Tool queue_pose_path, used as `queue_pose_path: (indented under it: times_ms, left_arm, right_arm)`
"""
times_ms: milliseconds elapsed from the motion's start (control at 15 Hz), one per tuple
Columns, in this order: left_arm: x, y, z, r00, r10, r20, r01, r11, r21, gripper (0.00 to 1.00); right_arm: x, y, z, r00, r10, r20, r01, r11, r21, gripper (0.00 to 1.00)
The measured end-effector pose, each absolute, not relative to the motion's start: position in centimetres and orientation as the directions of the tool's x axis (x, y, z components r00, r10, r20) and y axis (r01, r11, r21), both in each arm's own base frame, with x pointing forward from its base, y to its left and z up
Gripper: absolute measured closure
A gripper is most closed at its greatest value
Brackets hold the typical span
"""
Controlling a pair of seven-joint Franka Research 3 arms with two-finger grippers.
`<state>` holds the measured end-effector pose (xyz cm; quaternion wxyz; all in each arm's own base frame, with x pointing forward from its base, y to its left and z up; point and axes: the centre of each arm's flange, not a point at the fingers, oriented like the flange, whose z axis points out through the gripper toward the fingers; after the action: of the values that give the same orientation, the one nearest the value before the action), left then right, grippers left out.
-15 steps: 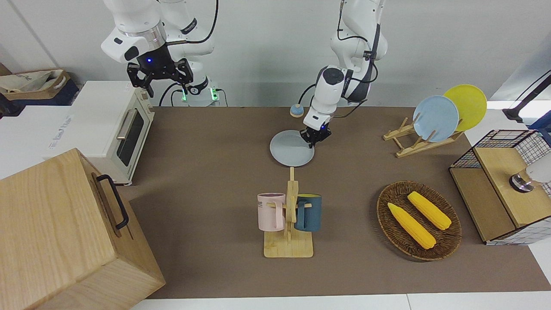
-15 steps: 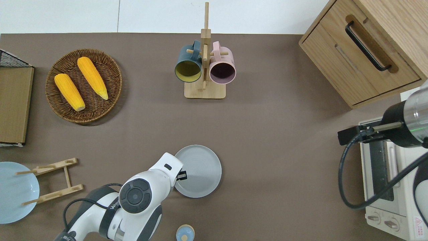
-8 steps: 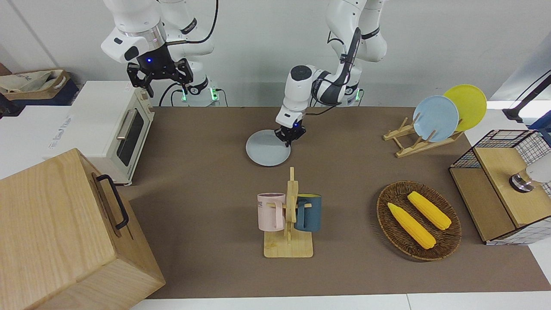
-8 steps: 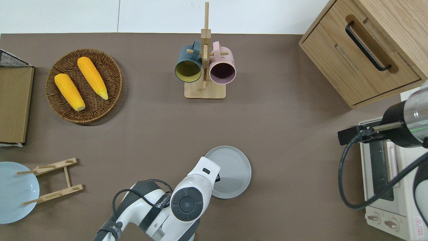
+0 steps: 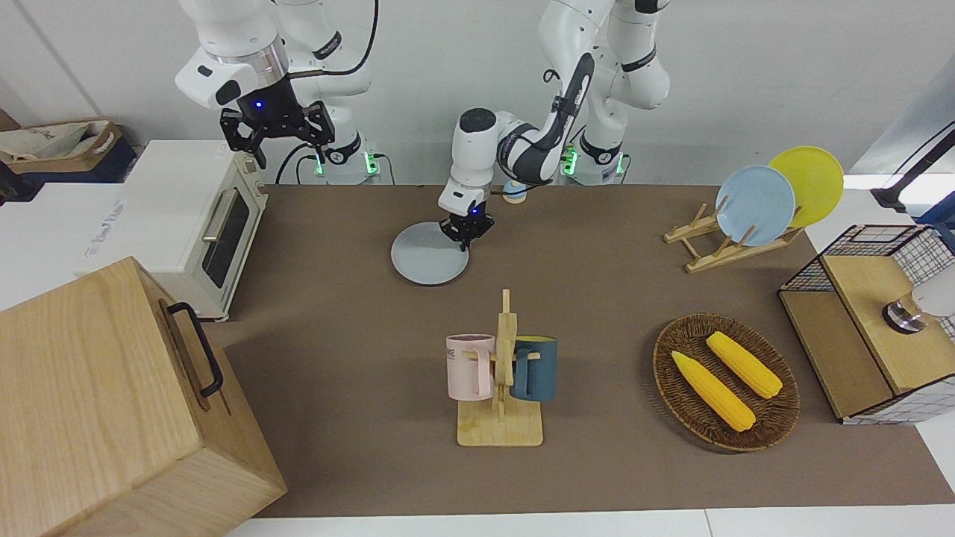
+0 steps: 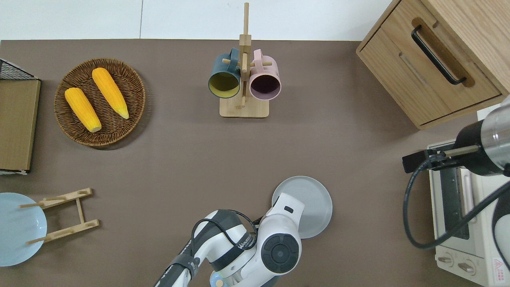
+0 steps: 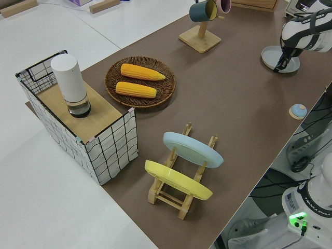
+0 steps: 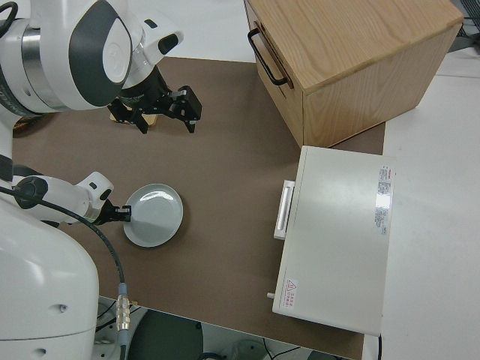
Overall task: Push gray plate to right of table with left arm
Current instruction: 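Push the gray plate with the left gripper toward the toaster oven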
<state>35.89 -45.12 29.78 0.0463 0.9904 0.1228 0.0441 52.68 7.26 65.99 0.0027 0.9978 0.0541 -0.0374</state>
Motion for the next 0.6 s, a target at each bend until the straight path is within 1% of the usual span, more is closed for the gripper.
queue_pose_path:
  times_ms: [200,533,600]
  left_arm:
    - [36.1,-47.9,29.8,0.964,0.258,0.068,0.250,-0.962,0.110,0.95]
    - [35.9,-50.5,29.8,0.963,0.260,0.065,0.251,-0.960,0.120,0.95]
    - [35.8,-50.7,29.7,0.964,0.260,0.064,0.251,-0.961,0.119,0.93]
  right_arm:
    - [52.7,7.3,66.0,0.991,0.108,-0.075,0.108,-0.994,0.001,0.01]
    - [52.7,7.3,66.0,0.991,0.108,-0.075,0.108,-0.994,0.001,0.01]
    - [52.7,7.3,66.0,0.991,0.108,-0.075,0.108,-0.994,0.001,0.01]
